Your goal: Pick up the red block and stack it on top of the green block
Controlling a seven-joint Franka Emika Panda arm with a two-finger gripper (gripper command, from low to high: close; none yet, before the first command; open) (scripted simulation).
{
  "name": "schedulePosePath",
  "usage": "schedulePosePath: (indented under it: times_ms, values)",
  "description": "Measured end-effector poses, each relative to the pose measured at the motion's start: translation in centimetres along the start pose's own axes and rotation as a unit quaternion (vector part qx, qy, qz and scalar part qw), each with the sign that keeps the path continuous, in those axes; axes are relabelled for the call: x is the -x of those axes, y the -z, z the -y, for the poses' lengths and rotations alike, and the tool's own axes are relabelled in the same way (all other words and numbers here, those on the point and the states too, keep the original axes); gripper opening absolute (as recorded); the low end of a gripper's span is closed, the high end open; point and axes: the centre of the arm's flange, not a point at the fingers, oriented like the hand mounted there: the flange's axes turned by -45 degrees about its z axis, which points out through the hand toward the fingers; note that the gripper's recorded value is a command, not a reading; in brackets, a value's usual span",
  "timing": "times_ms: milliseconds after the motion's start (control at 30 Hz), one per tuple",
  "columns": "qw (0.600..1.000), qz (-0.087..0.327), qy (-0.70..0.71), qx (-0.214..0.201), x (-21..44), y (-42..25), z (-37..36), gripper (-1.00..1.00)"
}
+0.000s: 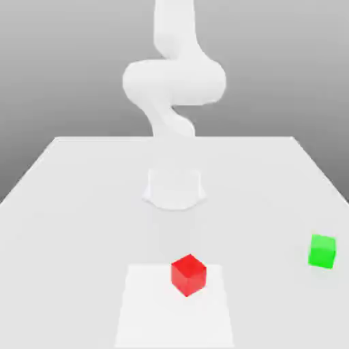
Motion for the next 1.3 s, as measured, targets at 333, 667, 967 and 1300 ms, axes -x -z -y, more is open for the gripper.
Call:
schedulePosePath:
  times_ms: [333,667,967,1300]
  values:
    - [0.964,0.171,-0.189,0.079,12.4,-22.4,0.8,0.0]
    - [0.86,0.31,-0.374,0.158,31.1,-33.3,-0.2,0.0]
    - [0.857,0.313,-0.377,0.159,34.9,-37.3,-0.4,0.0]
    - [0.857,0.312,-0.378,0.159,34.6,-37.0,-0.3,-1.0]
